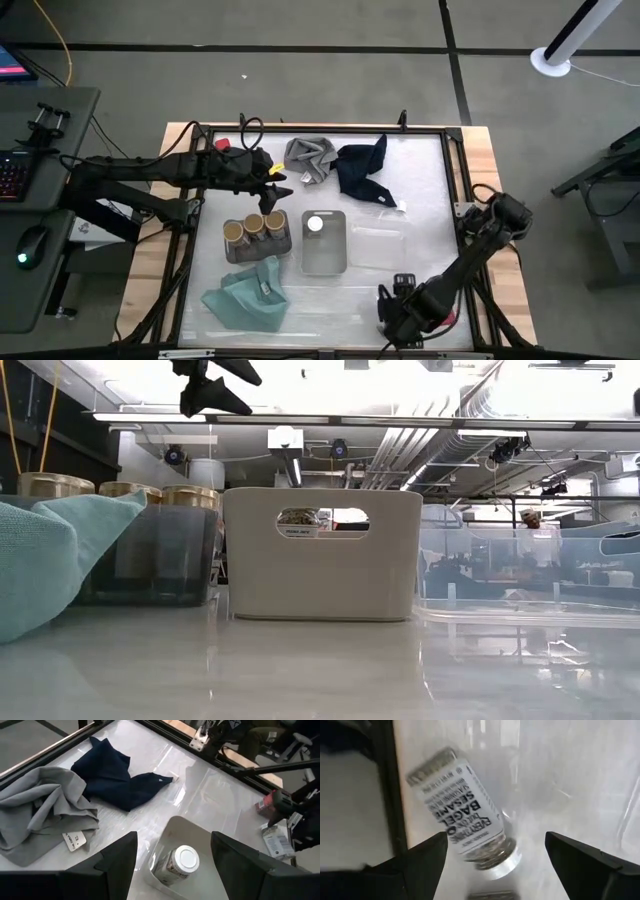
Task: Sort spices by type
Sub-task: Put the white seasoning bottle into the gray bin
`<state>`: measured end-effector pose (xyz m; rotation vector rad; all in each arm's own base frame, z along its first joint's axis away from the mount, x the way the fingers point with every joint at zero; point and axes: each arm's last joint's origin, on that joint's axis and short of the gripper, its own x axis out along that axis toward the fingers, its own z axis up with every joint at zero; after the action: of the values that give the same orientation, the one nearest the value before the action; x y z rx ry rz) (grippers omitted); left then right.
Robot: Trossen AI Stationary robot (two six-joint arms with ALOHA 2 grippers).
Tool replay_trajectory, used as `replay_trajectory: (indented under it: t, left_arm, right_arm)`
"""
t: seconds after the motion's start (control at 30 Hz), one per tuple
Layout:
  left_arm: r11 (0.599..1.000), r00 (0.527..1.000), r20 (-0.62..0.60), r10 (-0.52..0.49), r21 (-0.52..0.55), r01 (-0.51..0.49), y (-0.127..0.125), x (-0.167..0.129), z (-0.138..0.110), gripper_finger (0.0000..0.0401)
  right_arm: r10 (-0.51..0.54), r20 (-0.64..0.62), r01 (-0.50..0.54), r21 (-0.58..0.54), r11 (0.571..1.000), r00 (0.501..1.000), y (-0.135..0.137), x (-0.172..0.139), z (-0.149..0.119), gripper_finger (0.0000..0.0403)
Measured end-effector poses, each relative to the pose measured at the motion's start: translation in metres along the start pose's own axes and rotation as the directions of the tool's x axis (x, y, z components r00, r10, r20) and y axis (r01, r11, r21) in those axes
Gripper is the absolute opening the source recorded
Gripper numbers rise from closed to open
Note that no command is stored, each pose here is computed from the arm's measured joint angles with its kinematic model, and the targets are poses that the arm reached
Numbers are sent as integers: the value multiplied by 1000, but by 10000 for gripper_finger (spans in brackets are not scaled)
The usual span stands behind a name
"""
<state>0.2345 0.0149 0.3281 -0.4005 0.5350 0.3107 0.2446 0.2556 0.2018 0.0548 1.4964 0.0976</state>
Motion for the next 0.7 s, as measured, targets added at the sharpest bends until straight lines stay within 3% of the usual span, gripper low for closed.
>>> replay_trajectory:
  t: [0.23,0.7]
  left_arm:
    - [1000,1000,-11,6,9,-5,0,0,-1,239]
    - [1000,1000,-12,12,5,-12,1,0,-1,239]
  right_arm:
    - [-29,-75,14,-189,982,997,9,26,-4,334]
    - [-108,-35,98,-218,971,994,9,42,0,334]
